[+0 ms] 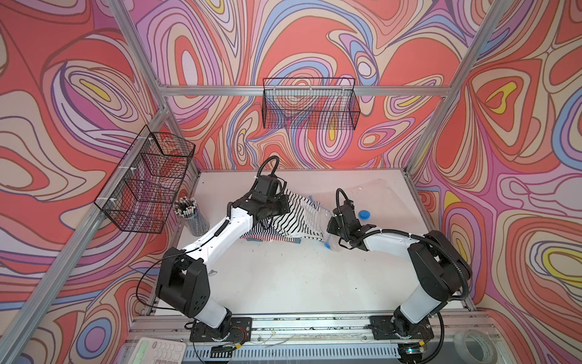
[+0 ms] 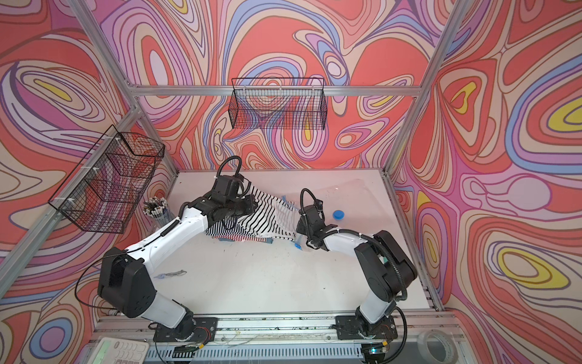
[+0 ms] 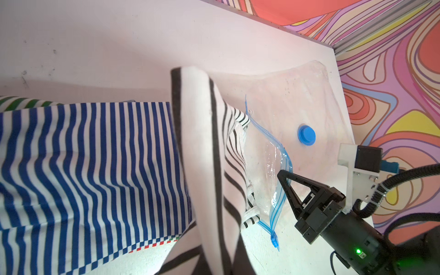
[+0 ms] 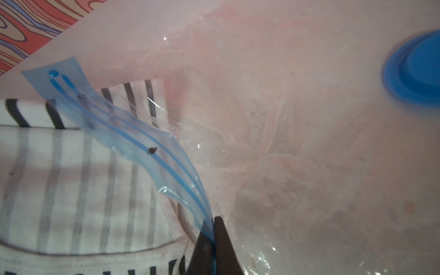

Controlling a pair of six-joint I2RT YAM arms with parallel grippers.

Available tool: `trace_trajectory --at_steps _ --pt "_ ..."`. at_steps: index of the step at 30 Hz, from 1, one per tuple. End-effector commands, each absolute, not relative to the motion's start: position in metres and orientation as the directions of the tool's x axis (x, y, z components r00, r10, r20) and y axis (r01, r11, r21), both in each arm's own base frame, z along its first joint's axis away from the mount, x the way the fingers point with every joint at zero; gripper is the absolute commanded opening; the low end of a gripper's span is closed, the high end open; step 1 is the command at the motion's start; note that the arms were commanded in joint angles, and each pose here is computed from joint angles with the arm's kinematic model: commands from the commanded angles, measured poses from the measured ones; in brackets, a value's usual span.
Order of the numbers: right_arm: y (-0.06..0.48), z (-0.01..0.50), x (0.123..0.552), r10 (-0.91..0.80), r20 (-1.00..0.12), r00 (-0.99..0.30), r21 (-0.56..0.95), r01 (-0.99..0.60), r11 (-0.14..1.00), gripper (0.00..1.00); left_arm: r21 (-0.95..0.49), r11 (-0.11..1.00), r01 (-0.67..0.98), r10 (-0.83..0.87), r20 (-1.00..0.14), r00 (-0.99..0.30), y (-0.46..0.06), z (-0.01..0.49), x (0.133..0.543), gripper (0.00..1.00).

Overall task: Take the tank top out of the vacuum bag
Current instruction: Take out the tank top from the vacuum bag, then place the vacuum bag at the center of the board, then place the tank top on the tank top.

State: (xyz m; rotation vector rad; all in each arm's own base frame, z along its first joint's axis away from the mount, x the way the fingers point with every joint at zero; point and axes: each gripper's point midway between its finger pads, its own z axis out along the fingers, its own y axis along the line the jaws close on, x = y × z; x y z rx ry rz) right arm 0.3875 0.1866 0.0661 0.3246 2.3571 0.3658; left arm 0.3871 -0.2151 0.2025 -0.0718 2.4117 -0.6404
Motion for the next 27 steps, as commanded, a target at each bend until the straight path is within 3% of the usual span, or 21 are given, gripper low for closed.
trace_trajectory --at_steps 1,27 --pt "0.18 0.068 0.391 0.327 -0.634 -0.701 0.326 0.141 0.935 0.0 -0.444 0.889 0.107 -0.221 -0.622 -0.751 -0.203 0.229 0.39 0.0" --pt "0.186 0.075 0.407 0.285 -0.666 -0.689 0.291 0.111 0.95 0.0 -0.432 0.9 -0.055 -0.347 -0.636 -0.69 -0.132 0.244 0.399 0.0"
